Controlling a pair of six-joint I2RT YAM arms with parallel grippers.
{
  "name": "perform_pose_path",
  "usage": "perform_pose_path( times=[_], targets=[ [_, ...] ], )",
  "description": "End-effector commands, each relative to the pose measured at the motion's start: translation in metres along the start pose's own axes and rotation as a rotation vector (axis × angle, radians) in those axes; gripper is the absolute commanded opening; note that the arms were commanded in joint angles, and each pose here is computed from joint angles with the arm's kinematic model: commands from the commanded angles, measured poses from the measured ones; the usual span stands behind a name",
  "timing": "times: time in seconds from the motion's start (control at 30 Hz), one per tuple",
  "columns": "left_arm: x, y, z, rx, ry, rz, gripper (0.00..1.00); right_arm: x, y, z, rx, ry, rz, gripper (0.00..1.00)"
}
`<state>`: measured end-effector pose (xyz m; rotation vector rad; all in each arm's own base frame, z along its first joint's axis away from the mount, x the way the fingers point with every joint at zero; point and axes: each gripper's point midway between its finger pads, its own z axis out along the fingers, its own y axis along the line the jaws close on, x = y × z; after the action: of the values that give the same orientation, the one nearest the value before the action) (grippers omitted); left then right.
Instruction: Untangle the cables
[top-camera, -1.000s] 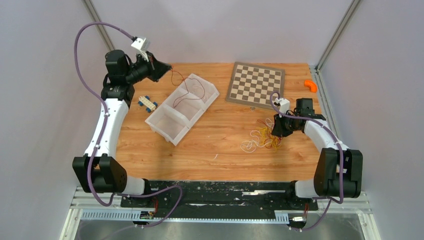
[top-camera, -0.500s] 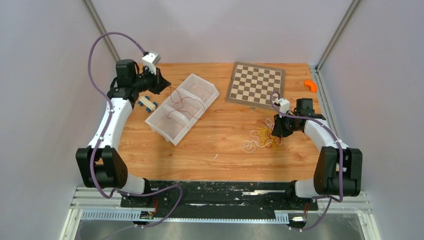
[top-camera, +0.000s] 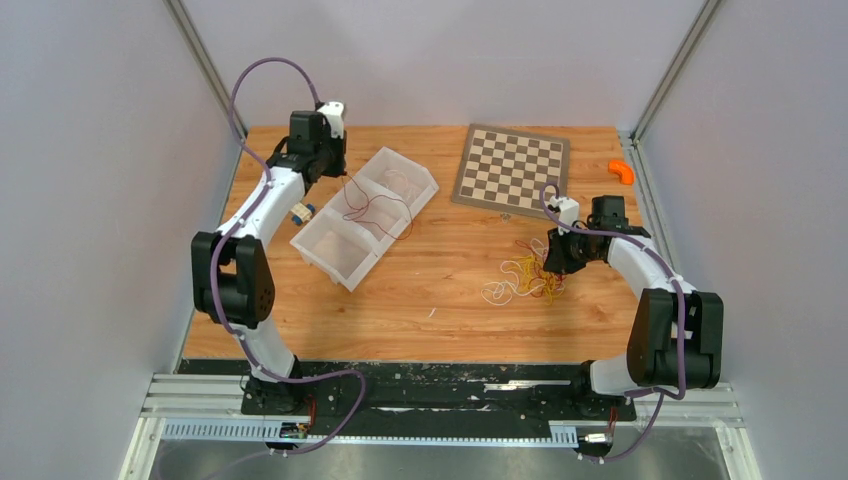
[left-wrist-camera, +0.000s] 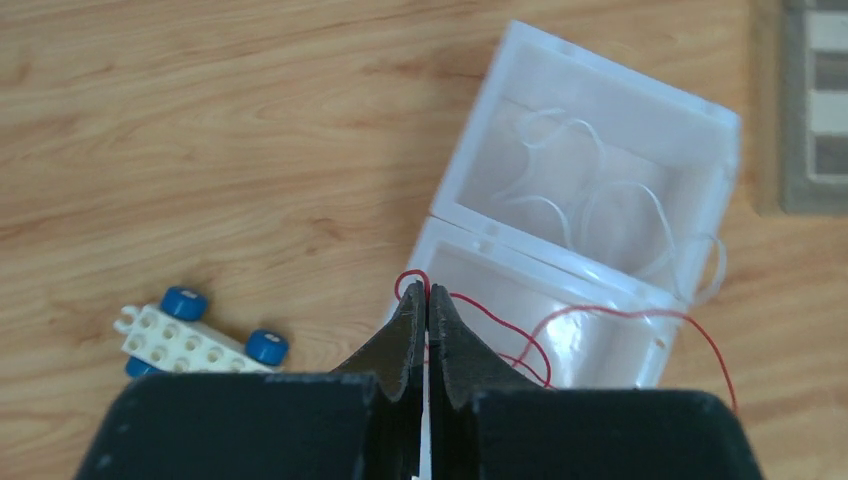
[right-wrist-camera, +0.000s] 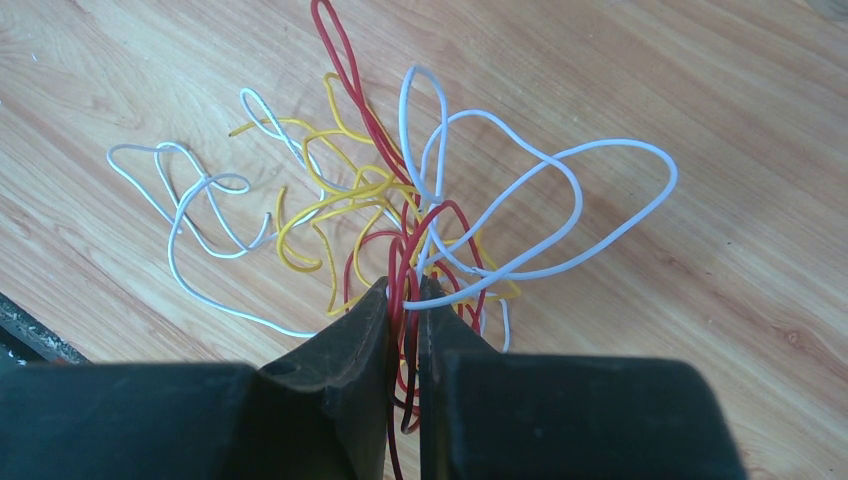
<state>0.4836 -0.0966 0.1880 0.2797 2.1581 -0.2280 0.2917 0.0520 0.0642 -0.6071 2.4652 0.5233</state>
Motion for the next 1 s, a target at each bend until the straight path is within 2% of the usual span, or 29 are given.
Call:
perform_pose_path(
  times=[0.0, 0.1, 0.2, 0.3, 0.47, 0.6, 0.73, 0.77, 0.83, 0.93, 0.97],
  targets=[
    [-0.012, 0.055, -0.001, -0.343, -0.007, -0.153, 0.00, -0.014, -0.004, -0.005, 0.007, -0.034, -0.030, 0.13],
    [-0.003, 0.071, -0.005, -0.447, -0.007, -0.182, 0.00, -0.014, -0.004, -0.005, 0.004, -0.032, -0.031, 0.13],
    [0.007, 0.067, -0.004, -0.427, 0.001, -0.164, 0.00, -0.015, -0.005, -0.004, 0.001, -0.034, -0.032, 0.13],
    [0.009, 0.044, -0.003, -0.325, -0.006, -0.115, 0.00, -0.015, -0.005, -0.003, -0.002, -0.032, -0.030, 0.13],
    [0.041, 0.006, 0.001, -0.196, 0.034, 0.021, 0.00, -0.014, -0.005, -0.003, -0.005, -0.030, -0.028, 0.13],
    [0.071, -0.013, 0.013, -0.118, 0.117, 0.006, 0.00, -0.012, -0.005, -0.003, -0.007, -0.027, -0.030, 0.13],
    [0.083, -0.026, 0.026, -0.046, 0.152, -0.018, 0.00, -0.011, -0.005, -0.003, -0.008, -0.024, -0.031, 0.13],
    [0.080, -0.026, 0.028, -0.041, 0.149, -0.022, 0.02, -0.011, -0.005, -0.004, -0.007, -0.025, -0.031, 0.13],
    [0.078, -0.027, 0.031, -0.038, 0.155, -0.027, 0.14, -0.012, -0.005, -0.005, -0.006, -0.026, -0.035, 0.13],
    [0.058, -0.030, 0.020, -0.012, 0.111, -0.010, 0.38, -0.013, -0.005, -0.008, -0.004, -0.030, -0.038, 0.13],
    [0.053, -0.031, 0.015, -0.004, 0.098, 0.007, 0.43, -0.013, -0.004, -0.009, -0.006, -0.033, -0.040, 0.13]
  ],
)
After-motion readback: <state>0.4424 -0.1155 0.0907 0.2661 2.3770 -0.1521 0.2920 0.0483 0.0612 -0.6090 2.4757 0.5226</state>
